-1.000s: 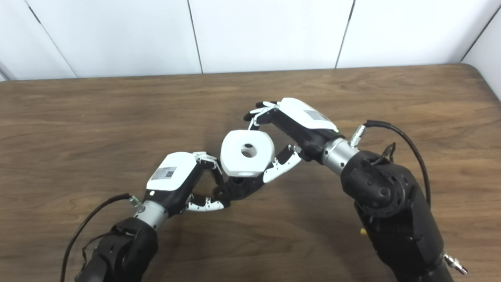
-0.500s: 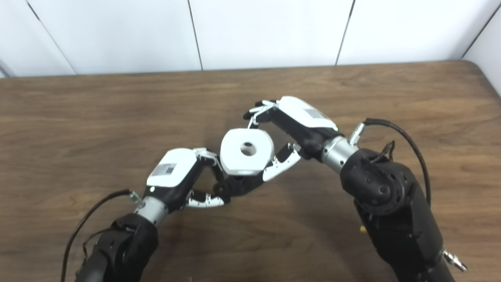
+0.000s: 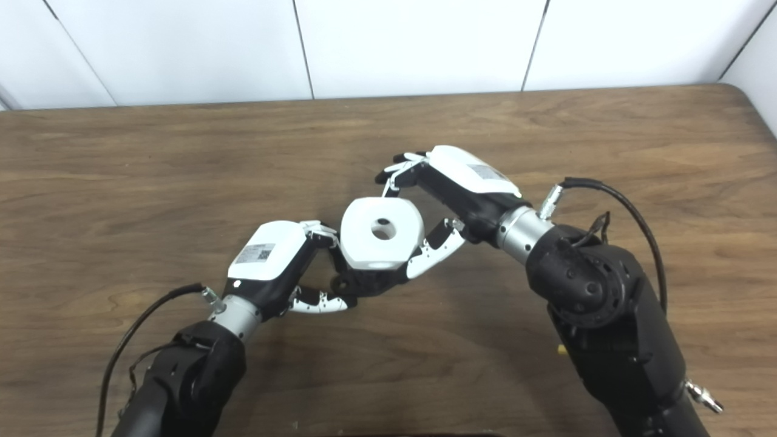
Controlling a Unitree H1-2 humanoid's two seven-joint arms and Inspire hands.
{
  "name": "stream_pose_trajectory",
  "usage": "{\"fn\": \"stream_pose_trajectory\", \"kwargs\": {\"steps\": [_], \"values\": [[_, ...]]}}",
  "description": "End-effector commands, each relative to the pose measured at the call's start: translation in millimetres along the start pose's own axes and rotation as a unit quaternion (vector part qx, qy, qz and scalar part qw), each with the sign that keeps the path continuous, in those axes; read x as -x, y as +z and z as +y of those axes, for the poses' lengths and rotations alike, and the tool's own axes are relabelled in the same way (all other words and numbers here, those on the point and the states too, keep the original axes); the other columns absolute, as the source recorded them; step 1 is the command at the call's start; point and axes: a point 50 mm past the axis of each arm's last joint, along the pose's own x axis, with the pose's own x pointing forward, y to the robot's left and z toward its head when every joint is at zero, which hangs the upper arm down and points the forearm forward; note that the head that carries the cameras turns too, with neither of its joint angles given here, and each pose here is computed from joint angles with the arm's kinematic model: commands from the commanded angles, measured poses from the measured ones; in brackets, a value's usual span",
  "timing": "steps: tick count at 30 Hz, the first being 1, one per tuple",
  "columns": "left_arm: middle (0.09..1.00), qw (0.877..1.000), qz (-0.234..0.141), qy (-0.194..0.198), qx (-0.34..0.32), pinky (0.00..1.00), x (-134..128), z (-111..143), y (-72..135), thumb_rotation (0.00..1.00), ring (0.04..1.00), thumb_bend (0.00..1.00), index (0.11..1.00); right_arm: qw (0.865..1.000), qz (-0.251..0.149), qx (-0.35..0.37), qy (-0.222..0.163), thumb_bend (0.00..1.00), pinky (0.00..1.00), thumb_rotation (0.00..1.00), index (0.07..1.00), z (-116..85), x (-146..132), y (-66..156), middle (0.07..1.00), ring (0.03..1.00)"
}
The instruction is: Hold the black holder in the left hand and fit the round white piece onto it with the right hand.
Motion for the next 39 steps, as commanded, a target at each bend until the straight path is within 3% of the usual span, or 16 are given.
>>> {"fn": "stream_pose_trajectory", "kwargs": {"steps": [1, 39], "values": [[0.768, 0.998, 0.016, -0.065, 0.017, 0.81, 4, -18, -4, 0.05, 0.859, 0.52, 0.487, 1.000, -0.008, 0.014, -0.015, 0.52, 1.00, 0.14, 0.483, -9, 1, 4, 0.836, 0.950], [0.773, 0.998, 0.011, -0.062, 0.016, 0.82, 6, -17, 1, 0.05, 0.864, 0.52, 0.487, 1.000, 0.001, 0.015, 0.003, 0.52, 1.00, 0.14, 0.483, 17, -6, 4, 0.857, 0.972]]}}
